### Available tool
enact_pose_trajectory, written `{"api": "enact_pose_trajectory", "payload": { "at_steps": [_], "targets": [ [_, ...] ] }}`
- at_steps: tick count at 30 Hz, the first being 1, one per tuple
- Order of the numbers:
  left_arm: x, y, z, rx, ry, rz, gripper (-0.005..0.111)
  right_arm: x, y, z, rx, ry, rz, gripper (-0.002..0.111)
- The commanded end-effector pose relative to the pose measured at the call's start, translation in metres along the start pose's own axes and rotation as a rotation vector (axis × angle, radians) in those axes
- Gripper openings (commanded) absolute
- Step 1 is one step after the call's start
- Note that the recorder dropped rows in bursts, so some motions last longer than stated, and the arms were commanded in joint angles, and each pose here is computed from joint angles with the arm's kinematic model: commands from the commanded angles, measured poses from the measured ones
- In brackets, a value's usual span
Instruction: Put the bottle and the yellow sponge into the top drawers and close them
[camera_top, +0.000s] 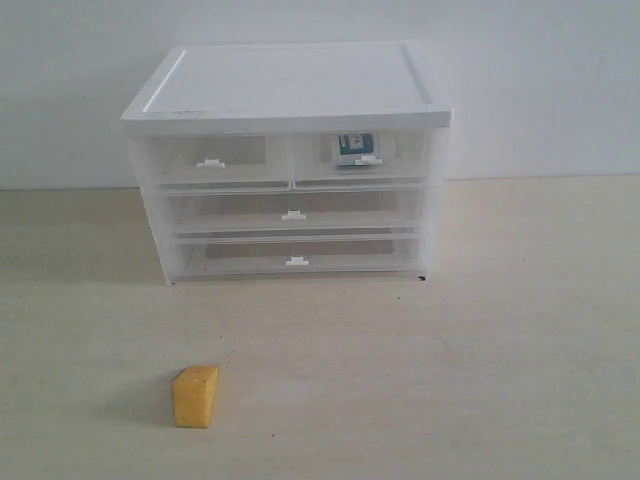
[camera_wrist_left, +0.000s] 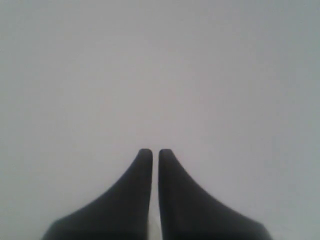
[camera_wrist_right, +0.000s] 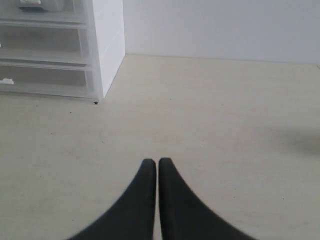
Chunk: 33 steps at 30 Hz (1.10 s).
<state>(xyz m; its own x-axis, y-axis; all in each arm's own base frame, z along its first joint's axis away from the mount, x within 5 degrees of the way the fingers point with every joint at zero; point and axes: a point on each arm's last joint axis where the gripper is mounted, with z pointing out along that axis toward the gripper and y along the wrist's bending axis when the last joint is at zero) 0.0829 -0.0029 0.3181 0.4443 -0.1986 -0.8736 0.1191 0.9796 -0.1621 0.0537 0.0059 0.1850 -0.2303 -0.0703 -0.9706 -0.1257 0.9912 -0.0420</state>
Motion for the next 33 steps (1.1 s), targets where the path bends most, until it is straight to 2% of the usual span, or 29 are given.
{"api": "enact_pose_trajectory", "payload": {
  "at_steps": [1,6,11,16,24,29,33],
  "targets": [
    [0.018,-0.002,0.040,0.038,0.183,0.061,0.004,0.001,0.000,0.000,0.006,-0.005,0.003,0.000],
    [0.052,0.002,0.075,0.057,0.328,0.064,0.004,0.001,0.000,0.000,0.006,-0.005,0.003,0.000],
    [0.087,0.004,0.091,0.084,0.404,0.041,0.004,0.001,0.000,0.000,0.006,-0.005,0.006,0.000],
    [0.121,-0.011,0.098,0.173,0.464,0.063,0.004,0.001,0.000,0.000,0.006,-0.005,0.004,0.000],
    [0.166,-0.034,0.100,0.184,0.479,0.099,0.004,0.001,0.000,0.000,0.006,-0.005,0.006,0.000],
    [0.192,-0.049,0.103,0.146,0.472,0.114,0.004,0.001,0.000,0.000,0.006,-0.005,0.006,0.000],
    [0.211,-0.066,0.110,0.177,0.469,0.119,0.004,0.001,0.000,0.000,0.006,-0.005,0.006,0.000]
  ]
}}
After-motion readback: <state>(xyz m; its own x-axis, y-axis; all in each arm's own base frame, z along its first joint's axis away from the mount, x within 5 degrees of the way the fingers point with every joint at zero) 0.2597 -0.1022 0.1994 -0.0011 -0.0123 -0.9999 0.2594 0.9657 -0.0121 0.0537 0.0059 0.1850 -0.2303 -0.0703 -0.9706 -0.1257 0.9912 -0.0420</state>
